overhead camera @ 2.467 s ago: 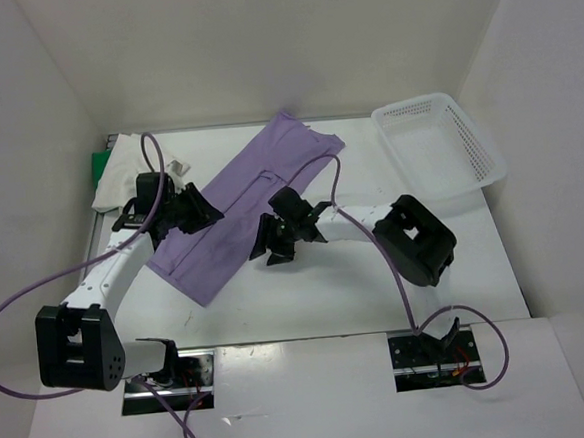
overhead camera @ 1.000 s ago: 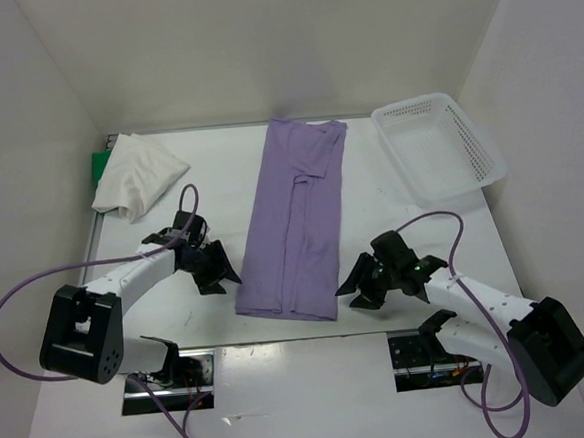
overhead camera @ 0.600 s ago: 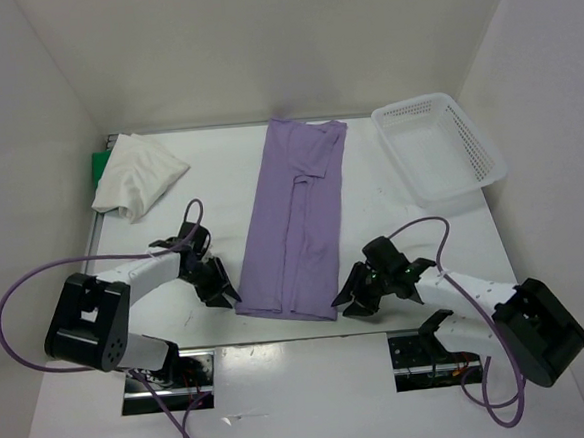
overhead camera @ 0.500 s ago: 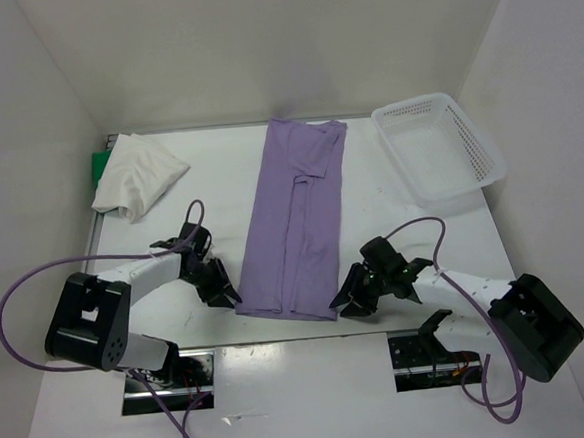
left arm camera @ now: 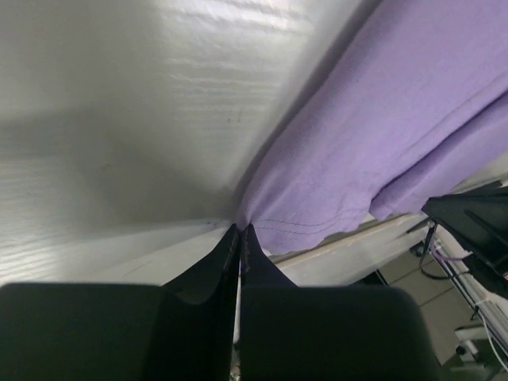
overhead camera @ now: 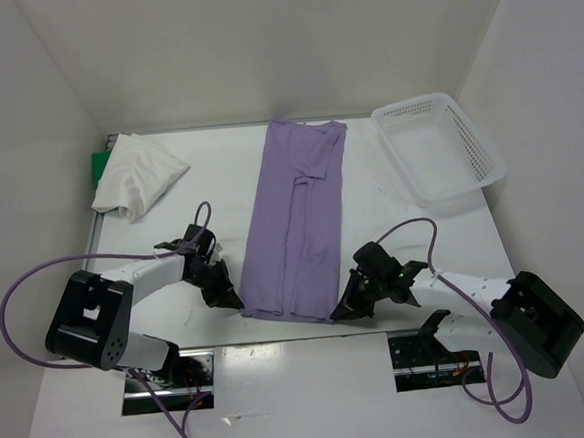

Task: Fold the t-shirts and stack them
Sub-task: Grab the bottom of the folded rectangular tshirt with both arms, then fold the folded rectangular tshirt in 1/3 of the way

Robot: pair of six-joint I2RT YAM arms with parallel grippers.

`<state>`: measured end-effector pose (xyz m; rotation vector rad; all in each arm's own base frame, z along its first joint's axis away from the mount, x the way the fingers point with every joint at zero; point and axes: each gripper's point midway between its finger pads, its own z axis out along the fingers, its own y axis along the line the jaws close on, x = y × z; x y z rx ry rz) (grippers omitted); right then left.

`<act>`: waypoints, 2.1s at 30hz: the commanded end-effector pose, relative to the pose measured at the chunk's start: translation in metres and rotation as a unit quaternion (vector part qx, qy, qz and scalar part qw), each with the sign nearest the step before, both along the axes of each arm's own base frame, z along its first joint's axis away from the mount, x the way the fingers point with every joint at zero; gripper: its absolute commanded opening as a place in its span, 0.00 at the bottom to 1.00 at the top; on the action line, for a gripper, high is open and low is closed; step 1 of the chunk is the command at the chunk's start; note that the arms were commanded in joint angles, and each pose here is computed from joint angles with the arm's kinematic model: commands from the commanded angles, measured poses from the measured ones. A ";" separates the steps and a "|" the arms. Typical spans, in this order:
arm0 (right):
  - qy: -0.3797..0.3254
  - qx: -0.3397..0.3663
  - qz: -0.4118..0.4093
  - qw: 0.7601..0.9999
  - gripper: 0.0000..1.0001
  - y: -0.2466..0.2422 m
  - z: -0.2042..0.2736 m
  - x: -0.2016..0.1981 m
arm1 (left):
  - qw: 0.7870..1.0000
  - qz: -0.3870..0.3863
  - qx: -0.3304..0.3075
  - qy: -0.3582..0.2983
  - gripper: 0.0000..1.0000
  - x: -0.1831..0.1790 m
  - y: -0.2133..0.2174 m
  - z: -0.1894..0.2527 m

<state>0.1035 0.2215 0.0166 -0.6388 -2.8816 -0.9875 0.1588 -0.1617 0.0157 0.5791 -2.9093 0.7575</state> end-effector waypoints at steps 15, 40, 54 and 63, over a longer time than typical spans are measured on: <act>-0.105 -0.018 -0.018 0.994 0.00 -0.029 0.092 0.069 | 0.994 -0.026 -0.052 -0.088 0.00 0.062 -0.005 0.082; -0.195 -0.126 -0.073 0.970 0.00 -0.095 0.047 0.338 | 0.966 0.062 -0.014 -0.250 0.00 0.343 -0.019 0.054; -0.247 -0.104 -0.062 0.961 0.32 -0.084 0.102 0.304 | 0.941 0.060 -0.065 -0.326 0.31 0.288 -0.029 0.117; -0.181 -0.054 0.029 0.982 0.00 0.017 0.050 0.242 | 0.965 0.039 -0.050 -0.255 0.30 0.234 -0.049 0.046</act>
